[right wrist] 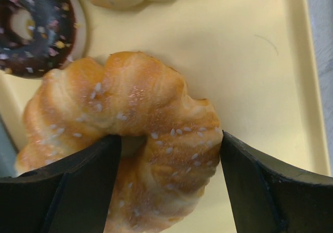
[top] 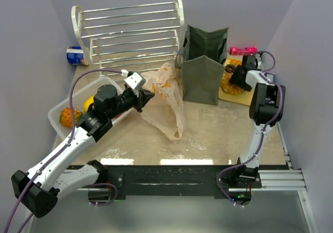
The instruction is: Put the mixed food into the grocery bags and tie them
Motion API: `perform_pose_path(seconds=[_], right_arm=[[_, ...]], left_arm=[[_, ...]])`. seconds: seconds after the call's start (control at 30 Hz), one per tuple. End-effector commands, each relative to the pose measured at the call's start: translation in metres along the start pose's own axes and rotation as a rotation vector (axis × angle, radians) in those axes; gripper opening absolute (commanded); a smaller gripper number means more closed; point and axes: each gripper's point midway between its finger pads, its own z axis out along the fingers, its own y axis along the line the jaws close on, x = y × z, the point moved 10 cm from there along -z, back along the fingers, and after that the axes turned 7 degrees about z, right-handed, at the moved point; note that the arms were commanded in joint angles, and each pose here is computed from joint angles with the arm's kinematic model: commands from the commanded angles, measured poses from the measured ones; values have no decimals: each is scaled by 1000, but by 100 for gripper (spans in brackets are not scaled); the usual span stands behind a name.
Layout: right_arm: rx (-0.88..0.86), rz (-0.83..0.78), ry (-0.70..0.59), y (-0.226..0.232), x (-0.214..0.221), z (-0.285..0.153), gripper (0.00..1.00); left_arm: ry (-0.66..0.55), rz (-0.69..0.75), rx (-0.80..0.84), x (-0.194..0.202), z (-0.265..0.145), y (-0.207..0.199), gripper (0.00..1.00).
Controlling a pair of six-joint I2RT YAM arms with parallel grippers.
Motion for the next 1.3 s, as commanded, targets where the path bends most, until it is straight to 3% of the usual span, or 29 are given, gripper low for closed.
perform_pose_path(seconds=[0.0, 0.07, 0.17, 0.2, 0.23, 0.47, 0.6, 0.7, 0.83, 0.87, 0.93, 1.13, 1.23, 1.27], right_arm=[[1, 18, -2, -3, 4, 3, 71], [-21, 22, -13, -2, 0, -4, 63], [-45, 26, -53, -2, -11, -26, 40], [-47, 27, -64, -3, -13, -32, 27], [-64, 38, -107, -2, -24, -50, 24], [-126, 58, -305, -13, -59, -149, 15], [-191, 92, -388, -30, -48, -200, 13], [-358, 144, -480, -39, -35, -247, 7], [-722, 127, -558, -37, -12, -304, 3], [-851, 74, -541, -25, -2, -318, 3], [-927, -3, -522, -10, 11, -334, 4], [-1304, -208, -271, 56, 98, -378, 1], [-1372, -299, -104, 81, 137, -390, 0], [-1366, -352, 5, 91, 160, -387, 0]], left_arm=[[-77, 9, -30, -13, -7, 3, 0], [-80, 10, -31, -13, -8, 3, 0], [-83, 8, -30, -14, -8, 3, 0], [-82, 6, -30, -13, -8, 3, 0], [-85, 8, -29, -14, -9, 3, 0], [-97, -15, -21, -15, -13, 1, 0], [-135, -11, -14, -21, -13, 2, 0], [-126, -23, -63, -18, -14, 8, 0], [-119, -39, -38, -15, -10, 7, 0], [-120, -43, -31, -15, -9, 7, 0], [-119, -48, -19, -14, -8, 7, 0], [-127, -38, -30, -13, -9, 9, 0], [-131, -33, -40, -12, -9, 11, 0], [-131, -34, -42, -12, -9, 11, 0]])
